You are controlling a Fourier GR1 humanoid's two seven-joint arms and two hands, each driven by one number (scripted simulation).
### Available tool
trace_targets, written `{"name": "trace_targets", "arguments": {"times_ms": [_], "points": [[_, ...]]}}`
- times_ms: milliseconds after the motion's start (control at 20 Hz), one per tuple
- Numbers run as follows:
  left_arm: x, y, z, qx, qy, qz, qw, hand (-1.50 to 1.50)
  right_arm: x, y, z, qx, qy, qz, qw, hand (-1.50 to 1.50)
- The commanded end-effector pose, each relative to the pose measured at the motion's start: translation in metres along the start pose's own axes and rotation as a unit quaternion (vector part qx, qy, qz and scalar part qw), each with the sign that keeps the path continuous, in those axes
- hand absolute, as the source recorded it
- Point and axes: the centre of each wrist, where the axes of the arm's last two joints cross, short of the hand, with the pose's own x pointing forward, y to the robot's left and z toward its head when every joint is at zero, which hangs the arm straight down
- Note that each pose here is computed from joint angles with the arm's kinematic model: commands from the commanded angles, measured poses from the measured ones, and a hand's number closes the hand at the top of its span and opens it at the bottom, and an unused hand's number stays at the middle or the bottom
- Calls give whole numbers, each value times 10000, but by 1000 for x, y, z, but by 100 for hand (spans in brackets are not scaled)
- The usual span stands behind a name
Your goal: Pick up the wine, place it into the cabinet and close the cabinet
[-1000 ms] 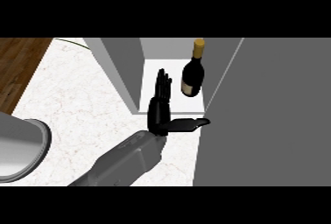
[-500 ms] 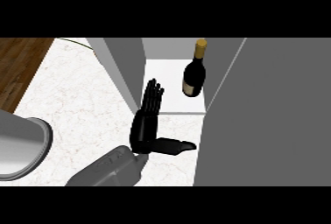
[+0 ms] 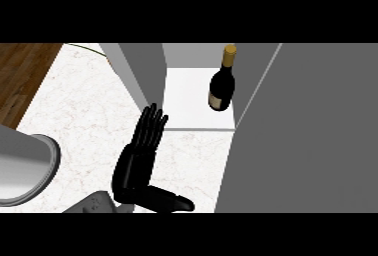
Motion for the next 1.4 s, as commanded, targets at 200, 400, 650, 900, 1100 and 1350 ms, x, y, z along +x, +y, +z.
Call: {"name": "trace_targets", "arguments": {"times_ms": [200, 400, 650, 900, 1100, 1350], "points": [[49, 33, 43, -236, 18, 142, 9996, 150, 21, 11, 24, 1062, -35, 26, 9943, 150], [72, 51, 57, -187, 62, 79, 9998, 150, 15, 23, 19, 1478, 213, -437, 9878, 150], [87, 74, 75, -96, 19, -22, 9999, 150, 7, 53, 8, 1926, 56, -676, 9789, 150], [119, 93, 79, 112, -177, -77, 9998, -150, 35, 87, 4, 2406, 53, -861, 9668, 150], [121, 123, 103, 383, -263, 49, 9989, -150, 39, 112, 3, 2719, 255, -872, 9580, 150], [135, 143, 113, 693, -268, 38, 9972, -150, 34, 150, -3, 2932, 394, -837, 9515, 150]]}}
